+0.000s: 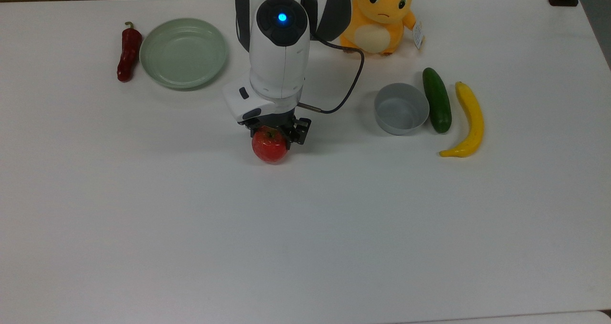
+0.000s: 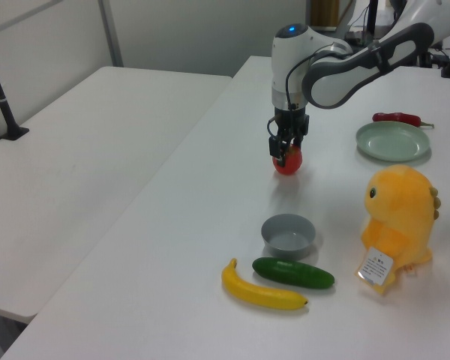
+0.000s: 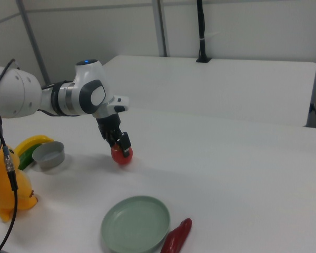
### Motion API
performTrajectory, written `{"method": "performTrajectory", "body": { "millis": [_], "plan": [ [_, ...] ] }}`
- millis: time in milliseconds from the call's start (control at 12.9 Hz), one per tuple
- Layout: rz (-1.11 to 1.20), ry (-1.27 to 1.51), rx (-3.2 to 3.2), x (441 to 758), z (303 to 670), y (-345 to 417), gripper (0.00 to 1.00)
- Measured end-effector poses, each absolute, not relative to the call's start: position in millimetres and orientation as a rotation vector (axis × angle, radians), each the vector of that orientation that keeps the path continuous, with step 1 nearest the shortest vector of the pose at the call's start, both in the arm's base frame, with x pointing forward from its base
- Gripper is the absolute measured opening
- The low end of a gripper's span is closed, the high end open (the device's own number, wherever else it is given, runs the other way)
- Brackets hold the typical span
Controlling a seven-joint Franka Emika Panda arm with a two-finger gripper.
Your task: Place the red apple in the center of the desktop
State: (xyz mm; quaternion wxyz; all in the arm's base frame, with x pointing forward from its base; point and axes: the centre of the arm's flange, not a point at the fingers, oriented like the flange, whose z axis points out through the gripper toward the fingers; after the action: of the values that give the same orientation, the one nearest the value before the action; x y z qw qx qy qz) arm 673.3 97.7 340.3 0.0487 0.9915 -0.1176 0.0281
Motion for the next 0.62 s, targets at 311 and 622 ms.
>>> {"method": "performTrajectory", "body": {
  "millis": [311, 622],
  "plan": [
    [0.084, -0.357, 3.022, 674, 338, 98, 1.00],
    [0.163, -0.361, 3.032, 679, 371, 100, 1.00]
  ]
}}
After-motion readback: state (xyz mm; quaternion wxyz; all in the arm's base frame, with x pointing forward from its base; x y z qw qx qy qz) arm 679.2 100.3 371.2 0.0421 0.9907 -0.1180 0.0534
